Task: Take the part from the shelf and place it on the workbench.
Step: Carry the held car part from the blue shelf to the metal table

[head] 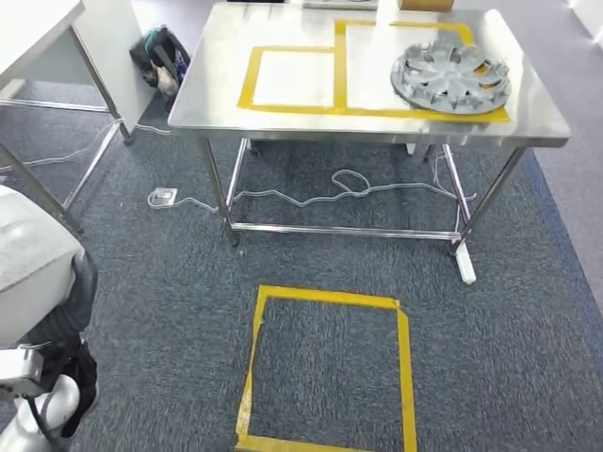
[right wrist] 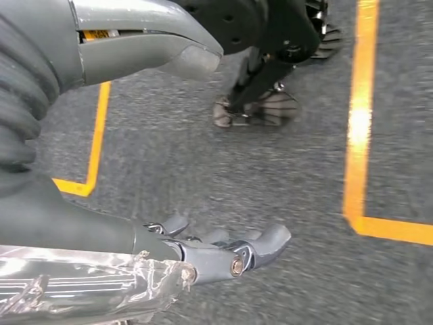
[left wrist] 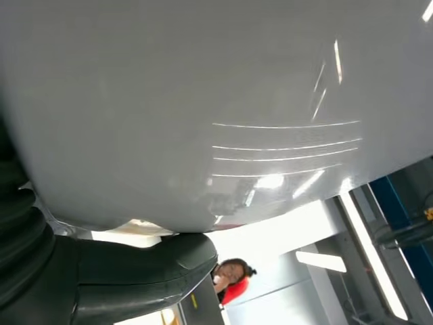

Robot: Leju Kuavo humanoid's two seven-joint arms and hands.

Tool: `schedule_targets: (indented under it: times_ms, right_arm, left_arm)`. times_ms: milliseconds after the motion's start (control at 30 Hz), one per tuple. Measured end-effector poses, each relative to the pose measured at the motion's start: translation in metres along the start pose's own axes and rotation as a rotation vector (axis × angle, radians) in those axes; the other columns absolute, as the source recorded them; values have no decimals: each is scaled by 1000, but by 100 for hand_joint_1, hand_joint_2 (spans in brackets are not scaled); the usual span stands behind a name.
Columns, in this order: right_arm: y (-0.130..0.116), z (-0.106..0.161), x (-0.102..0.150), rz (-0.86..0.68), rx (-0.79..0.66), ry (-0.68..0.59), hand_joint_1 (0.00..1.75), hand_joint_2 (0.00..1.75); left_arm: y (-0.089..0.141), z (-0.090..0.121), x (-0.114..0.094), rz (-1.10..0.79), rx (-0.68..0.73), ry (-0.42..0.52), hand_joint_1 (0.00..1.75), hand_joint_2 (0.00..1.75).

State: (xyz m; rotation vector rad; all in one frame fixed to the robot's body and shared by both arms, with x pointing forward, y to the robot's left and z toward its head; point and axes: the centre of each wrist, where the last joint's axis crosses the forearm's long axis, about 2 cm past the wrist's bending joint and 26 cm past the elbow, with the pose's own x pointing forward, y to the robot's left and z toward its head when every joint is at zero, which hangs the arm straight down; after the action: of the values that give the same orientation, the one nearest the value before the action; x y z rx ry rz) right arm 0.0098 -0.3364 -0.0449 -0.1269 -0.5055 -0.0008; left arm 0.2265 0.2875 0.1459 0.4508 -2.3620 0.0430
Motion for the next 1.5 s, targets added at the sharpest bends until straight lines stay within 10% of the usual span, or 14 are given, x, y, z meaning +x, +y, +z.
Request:
schedule_targets:
  times_ms: [1500]
  right_arm:
    - [-4,3,-3,11,3,-12,0,175]
  left_arm:
    - [-5,-1,-2,-5,-8,5,175,175]
